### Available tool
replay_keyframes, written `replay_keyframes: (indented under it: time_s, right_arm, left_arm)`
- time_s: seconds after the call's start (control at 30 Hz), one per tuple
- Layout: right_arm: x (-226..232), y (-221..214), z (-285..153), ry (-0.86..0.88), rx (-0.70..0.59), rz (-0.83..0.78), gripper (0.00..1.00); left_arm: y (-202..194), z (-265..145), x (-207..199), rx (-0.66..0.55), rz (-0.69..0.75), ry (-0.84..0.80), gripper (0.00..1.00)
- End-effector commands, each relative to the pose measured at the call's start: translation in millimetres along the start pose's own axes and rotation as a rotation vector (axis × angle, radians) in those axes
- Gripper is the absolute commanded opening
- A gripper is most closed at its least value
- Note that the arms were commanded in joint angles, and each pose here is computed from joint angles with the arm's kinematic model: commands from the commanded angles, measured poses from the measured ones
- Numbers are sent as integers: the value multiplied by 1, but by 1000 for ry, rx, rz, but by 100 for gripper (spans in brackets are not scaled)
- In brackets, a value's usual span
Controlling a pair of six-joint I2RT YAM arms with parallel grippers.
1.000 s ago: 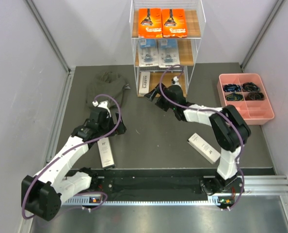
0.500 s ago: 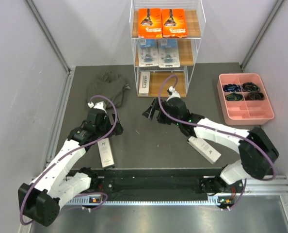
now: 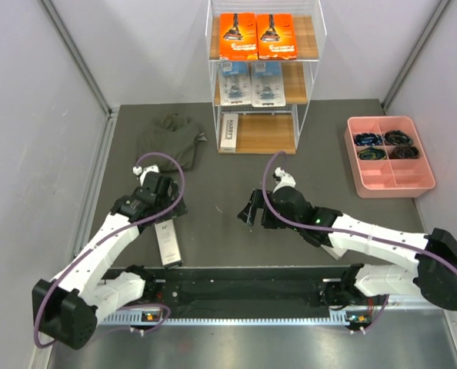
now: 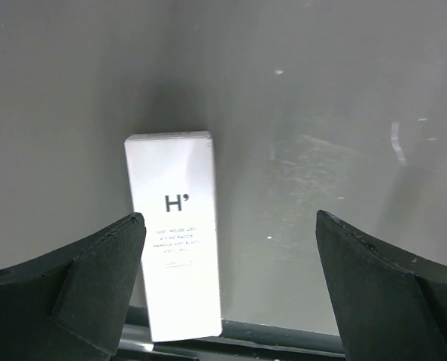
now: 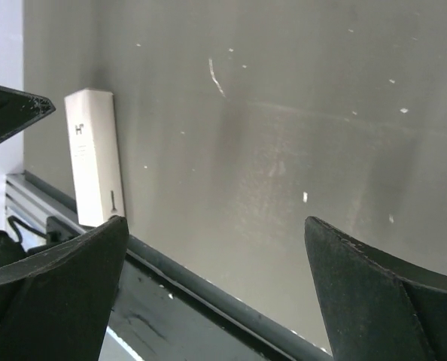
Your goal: Place and organize the shaving razors onto the shelf
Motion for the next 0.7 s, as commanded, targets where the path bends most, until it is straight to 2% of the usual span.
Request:
replay_keyframes:
  time_s: [0.0, 0.5, 0.67]
  right_arm:
    - [3, 6, -12, 5, -50, -6, 99]
    - [-5, -4, -11, 9, -28, 8, 99]
    - [-7, -6, -11, 6, -25, 9, 99]
  left_arm:
    - [5, 7, 1, 45, -7, 89, 99]
    - [0, 54, 17, 290, -29, 146, 99]
    - [-11, 70, 14, 395, -13, 138, 96]
Point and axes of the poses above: each gripper's point midway between its finger pads, its own z axis out along the fingers, its own x axis along the line the jaws close on, y = z × x, the point moved 9 cm from there along -z, back along the fingers, and after that the axes turned 1 degree about -z, right-handed, at the moved point
